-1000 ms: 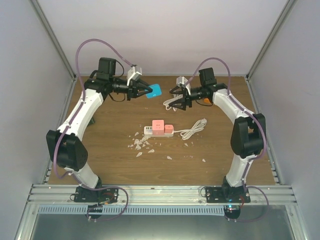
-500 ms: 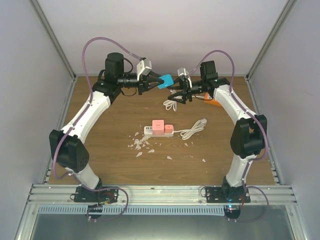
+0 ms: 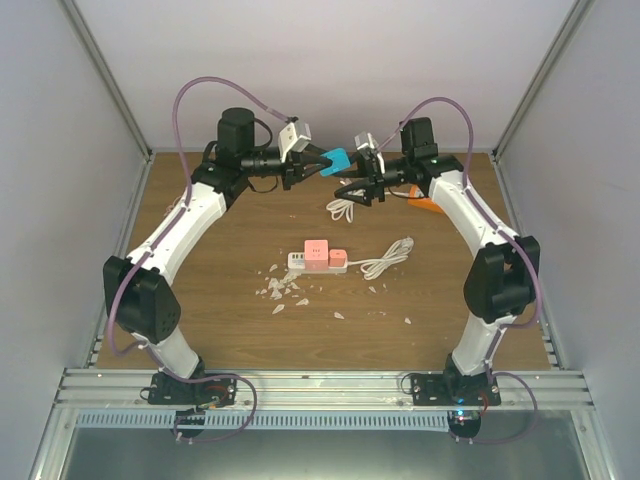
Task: Pull the plug off the socket
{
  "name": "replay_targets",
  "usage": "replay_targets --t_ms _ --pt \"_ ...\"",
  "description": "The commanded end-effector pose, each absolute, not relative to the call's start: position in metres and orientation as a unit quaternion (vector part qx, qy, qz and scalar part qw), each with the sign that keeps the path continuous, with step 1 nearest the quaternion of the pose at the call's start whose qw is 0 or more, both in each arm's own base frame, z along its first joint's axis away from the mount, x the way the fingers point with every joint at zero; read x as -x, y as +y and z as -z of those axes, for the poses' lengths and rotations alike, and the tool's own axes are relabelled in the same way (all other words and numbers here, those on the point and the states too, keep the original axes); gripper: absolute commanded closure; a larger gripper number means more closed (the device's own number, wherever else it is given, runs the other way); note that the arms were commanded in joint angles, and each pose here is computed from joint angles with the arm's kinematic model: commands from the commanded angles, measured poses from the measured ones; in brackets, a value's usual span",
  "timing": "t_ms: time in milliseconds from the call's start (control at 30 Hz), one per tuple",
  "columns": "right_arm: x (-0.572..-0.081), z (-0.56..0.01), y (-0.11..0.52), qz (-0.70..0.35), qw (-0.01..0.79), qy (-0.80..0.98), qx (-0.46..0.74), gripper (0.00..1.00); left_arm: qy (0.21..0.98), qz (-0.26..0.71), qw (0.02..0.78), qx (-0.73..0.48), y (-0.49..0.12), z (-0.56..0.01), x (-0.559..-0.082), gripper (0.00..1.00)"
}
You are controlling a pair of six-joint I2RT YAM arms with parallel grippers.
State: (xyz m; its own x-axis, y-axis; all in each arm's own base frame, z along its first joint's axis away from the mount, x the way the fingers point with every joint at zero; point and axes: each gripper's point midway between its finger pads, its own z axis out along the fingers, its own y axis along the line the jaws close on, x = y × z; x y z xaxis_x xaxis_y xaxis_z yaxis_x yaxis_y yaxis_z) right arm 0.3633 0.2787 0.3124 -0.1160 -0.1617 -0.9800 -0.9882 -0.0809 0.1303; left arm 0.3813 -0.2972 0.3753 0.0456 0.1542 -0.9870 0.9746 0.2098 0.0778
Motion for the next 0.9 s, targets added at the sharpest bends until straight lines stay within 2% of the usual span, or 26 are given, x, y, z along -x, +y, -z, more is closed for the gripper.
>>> replay_targets --t_ms 0,433,867 --pt "-0.351 -0.335 0.278 -0.515 0.417 0.521 0.537 0.31 0.571 0.378 0.530 -0.500 -0.300 -0.365 -0.387 1.00" --pt "-0.348 -0.353 0.277 -0.506 0.435 0.506 0.546 0.33 0.595 0.395 0.501 -0.489 -0.301 -0.349 -0.390 1.00" --pt "-0.335 -0.368 0.279 -0.491 0.450 0.490 0.562 0.44 0.619 0.425 0.475 -0.458 -0.295 -0.340 -0.407 1.00"
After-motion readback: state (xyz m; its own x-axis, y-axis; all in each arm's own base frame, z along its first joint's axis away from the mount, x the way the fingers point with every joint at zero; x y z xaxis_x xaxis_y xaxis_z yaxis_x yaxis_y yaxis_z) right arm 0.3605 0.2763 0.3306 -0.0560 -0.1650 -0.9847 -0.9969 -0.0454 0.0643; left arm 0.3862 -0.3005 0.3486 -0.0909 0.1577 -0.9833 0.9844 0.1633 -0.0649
